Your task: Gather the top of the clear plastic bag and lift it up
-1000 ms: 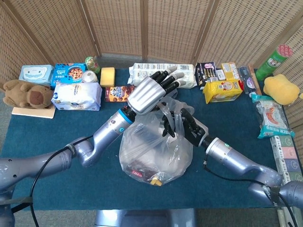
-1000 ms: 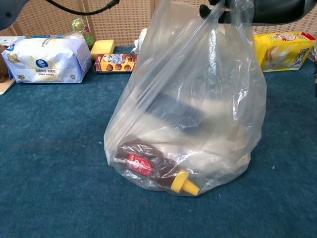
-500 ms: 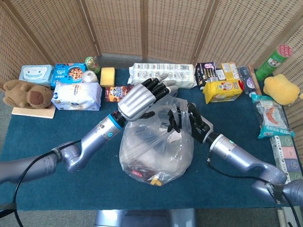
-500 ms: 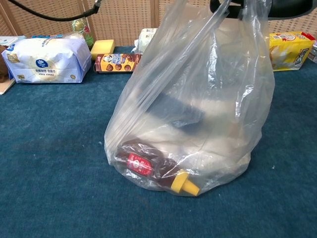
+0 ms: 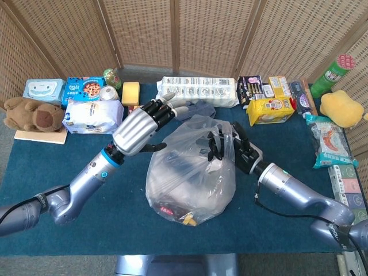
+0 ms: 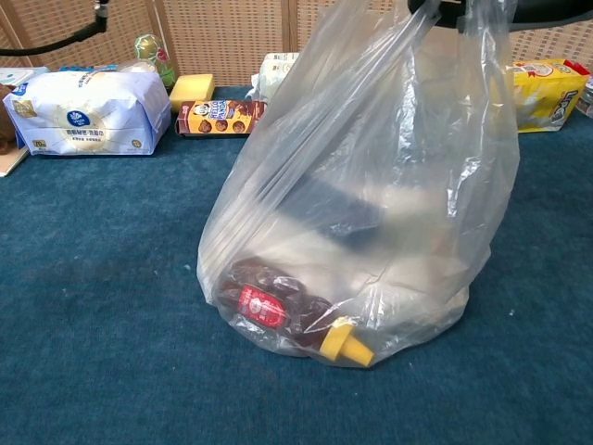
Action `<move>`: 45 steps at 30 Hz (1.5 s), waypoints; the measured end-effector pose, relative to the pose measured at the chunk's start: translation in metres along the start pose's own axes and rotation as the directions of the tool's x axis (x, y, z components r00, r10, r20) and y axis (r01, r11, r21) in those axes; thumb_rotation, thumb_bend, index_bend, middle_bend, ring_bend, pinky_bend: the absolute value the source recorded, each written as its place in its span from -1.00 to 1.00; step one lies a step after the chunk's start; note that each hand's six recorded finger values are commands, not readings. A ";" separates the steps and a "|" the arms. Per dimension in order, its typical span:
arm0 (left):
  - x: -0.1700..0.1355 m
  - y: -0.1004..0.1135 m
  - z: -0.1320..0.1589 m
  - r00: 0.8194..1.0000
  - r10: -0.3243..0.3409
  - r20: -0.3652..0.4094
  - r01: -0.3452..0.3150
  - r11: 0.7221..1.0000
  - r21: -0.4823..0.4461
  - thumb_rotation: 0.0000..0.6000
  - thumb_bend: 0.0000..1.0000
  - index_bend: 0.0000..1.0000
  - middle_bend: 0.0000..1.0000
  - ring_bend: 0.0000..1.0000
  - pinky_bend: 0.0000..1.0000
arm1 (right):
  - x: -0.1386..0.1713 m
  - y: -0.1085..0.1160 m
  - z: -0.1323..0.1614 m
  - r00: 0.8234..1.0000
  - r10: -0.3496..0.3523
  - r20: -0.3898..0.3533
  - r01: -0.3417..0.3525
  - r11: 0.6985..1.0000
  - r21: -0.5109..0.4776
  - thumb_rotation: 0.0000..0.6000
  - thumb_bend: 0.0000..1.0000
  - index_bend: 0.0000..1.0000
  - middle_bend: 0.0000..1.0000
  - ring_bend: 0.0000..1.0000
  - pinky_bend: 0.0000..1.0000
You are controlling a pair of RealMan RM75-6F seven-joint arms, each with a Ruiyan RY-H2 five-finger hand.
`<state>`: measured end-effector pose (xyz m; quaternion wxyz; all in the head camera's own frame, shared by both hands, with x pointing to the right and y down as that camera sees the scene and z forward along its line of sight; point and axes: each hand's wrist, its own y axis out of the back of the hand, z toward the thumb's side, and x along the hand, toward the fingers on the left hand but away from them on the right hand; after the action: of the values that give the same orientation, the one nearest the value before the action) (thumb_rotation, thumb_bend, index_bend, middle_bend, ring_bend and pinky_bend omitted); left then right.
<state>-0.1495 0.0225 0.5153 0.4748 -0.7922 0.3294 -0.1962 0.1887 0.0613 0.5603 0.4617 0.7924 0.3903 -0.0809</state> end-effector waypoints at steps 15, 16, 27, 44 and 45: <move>-0.125 0.032 -0.036 0.970 0.102 -0.219 -0.069 0.986 0.153 1.00 -0.80 -0.81 -0.75 -0.94 -0.59 | 0.016 -0.007 0.029 0.998 -0.007 -0.055 -0.001 0.990 -0.143 -0.33 -0.67 -0.05 0.22 0.34 0.39; -0.134 0.033 -0.039 0.965 0.104 -0.240 -0.065 0.984 0.167 1.00 -0.79 -0.81 -0.75 -0.94 -0.59 | 0.017 -0.006 0.030 0.998 -0.010 -0.060 0.001 0.989 -0.146 -0.27 -0.66 -0.04 0.22 0.34 0.40; -0.237 0.034 -0.055 0.881 0.076 -0.467 0.041 0.971 0.235 1.00 -0.76 -0.79 -0.75 -0.94 -0.57 | 0.028 -0.013 0.049 0.992 -0.001 -0.128 -0.020 0.986 -0.168 0.46 -0.61 0.00 0.23 0.35 0.45; -0.293 0.031 -0.057 0.806 0.064 -0.588 0.061 0.980 0.191 1.00 -0.76 -0.78 -0.75 -0.94 -0.56 | 0.034 -0.040 0.090 0.972 0.059 -0.229 -0.103 0.977 -0.187 0.74 -0.61 0.00 0.23 0.35 0.48; -0.295 0.032 -0.056 0.804 0.063 -0.591 0.064 0.979 0.192 1.00 -0.76 -0.78 -0.75 -0.94 -0.56 | 0.035 -0.042 0.094 0.969 0.062 -0.241 -0.108 0.976 -0.187 0.74 -0.61 0.00 0.23 0.34 0.48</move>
<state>-0.4039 0.1860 0.5141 0.4259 -0.6384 0.4395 -0.4668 0.2050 0.0167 0.4625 0.4924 0.7625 0.4135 0.0722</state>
